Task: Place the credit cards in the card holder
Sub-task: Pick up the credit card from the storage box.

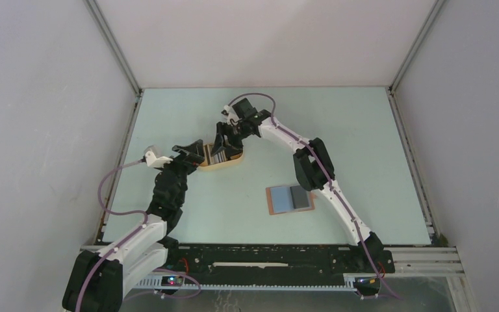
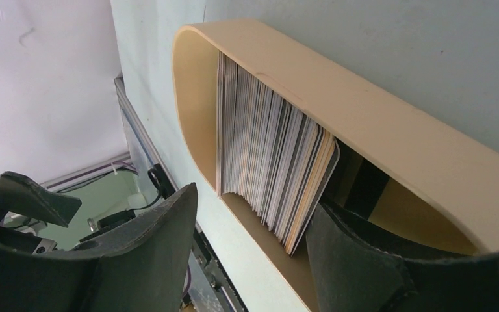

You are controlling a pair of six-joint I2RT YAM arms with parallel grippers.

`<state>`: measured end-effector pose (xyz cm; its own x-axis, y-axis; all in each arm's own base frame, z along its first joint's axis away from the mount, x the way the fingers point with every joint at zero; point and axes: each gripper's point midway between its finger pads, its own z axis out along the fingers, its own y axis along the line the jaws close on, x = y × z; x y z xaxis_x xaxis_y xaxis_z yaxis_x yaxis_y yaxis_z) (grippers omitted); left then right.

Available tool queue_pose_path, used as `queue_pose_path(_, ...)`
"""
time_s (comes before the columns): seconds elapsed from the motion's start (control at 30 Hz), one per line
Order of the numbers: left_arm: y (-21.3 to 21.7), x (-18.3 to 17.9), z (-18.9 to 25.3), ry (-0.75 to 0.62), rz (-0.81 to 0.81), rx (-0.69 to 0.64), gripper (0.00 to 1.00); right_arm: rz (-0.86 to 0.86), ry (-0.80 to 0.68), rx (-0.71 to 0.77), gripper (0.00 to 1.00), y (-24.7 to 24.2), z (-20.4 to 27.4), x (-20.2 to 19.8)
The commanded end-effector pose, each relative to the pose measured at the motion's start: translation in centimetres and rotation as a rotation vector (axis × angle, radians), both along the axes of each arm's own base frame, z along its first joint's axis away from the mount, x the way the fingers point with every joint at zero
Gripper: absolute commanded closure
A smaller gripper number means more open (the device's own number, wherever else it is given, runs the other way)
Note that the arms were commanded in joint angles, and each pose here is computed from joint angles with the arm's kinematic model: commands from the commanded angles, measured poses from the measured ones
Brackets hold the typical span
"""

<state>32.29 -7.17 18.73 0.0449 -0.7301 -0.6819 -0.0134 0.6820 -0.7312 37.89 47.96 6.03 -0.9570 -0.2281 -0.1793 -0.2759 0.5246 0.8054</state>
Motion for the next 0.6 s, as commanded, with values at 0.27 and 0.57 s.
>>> queue_pose_path(0.27,0.8,-0.3,0.0,-0.024,0.03,-0.011,0.0,0.024,-0.073,0.109,0.37,-0.8,6.6,0.6)
queue_pose_path(0.57,0.8,-0.3,0.0,-0.024,0.031,-0.011,0.0,0.014,-0.083,0.108,0.42,-1.4,6.7,1.2)
